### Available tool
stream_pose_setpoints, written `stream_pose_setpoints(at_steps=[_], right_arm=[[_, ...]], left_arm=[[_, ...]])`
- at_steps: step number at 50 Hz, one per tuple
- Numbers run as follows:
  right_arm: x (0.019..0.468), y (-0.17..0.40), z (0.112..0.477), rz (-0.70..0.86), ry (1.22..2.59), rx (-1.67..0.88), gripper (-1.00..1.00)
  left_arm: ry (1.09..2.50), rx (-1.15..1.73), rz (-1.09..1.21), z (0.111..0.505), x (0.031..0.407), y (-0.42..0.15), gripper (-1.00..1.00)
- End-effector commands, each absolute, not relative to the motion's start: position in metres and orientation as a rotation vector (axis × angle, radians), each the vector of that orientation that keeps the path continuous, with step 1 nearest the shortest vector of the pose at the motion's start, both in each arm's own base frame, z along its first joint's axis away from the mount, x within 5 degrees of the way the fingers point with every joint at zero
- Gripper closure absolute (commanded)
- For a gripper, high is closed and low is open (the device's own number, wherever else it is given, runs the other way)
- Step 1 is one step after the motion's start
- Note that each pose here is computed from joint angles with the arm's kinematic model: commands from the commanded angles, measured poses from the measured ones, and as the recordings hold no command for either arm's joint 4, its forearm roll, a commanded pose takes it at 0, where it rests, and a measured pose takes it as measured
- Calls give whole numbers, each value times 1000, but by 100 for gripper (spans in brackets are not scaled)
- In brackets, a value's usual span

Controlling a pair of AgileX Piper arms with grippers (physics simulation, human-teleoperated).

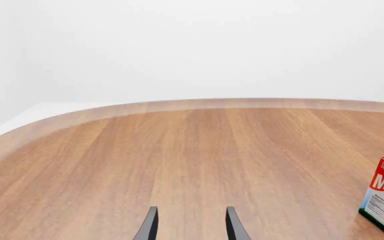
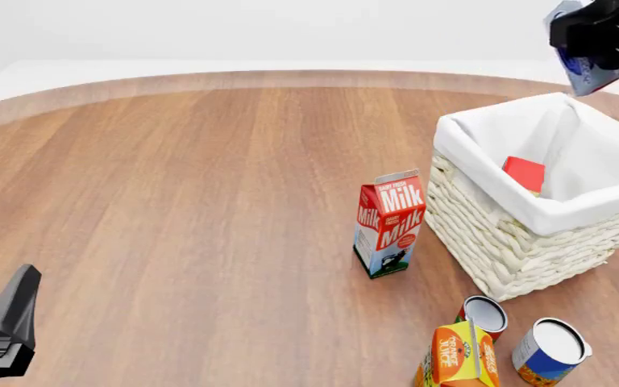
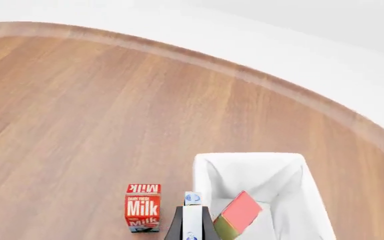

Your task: Pick up the cream cheese box and the butter, and put them in the basket.

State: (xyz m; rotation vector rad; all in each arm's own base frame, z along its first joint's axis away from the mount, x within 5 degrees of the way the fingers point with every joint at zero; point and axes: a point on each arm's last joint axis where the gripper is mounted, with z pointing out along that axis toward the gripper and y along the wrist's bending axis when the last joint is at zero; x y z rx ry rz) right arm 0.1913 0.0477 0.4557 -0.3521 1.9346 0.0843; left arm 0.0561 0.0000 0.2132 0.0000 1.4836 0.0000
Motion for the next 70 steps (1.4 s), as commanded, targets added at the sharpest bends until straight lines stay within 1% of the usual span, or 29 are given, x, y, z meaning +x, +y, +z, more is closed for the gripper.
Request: stream_pose_setpoints(at_steps=[1,3,5,13,32,38,55,70], right_arm=[[188,23,453,34,1925,-186,100],[189,22,456,37,1933,-174,100],[191,21,448,35,1938,-161,100],[194,11,441,9,1944,-101,100],[211,4,419,-8,1971,-53,100],[214,-2,409,-39,1981,-40,100],[219,-7,402,-47,1993,-11,100],[223,-13,407,-57,1983,27,100]], left_arm=[[1484,0,0,213,56,0,-100],[1484,0,0,213,56,0,-100],[1484,0,0,213,56,0,-100],[1484,0,0,213,56,0,-100],[1484,0,0,213,56,0,-100],[1484,0,0,213,56,0,-100],[1484,0,0,213,56,0,-100],[1484,0,0,213,56,0,-100]])
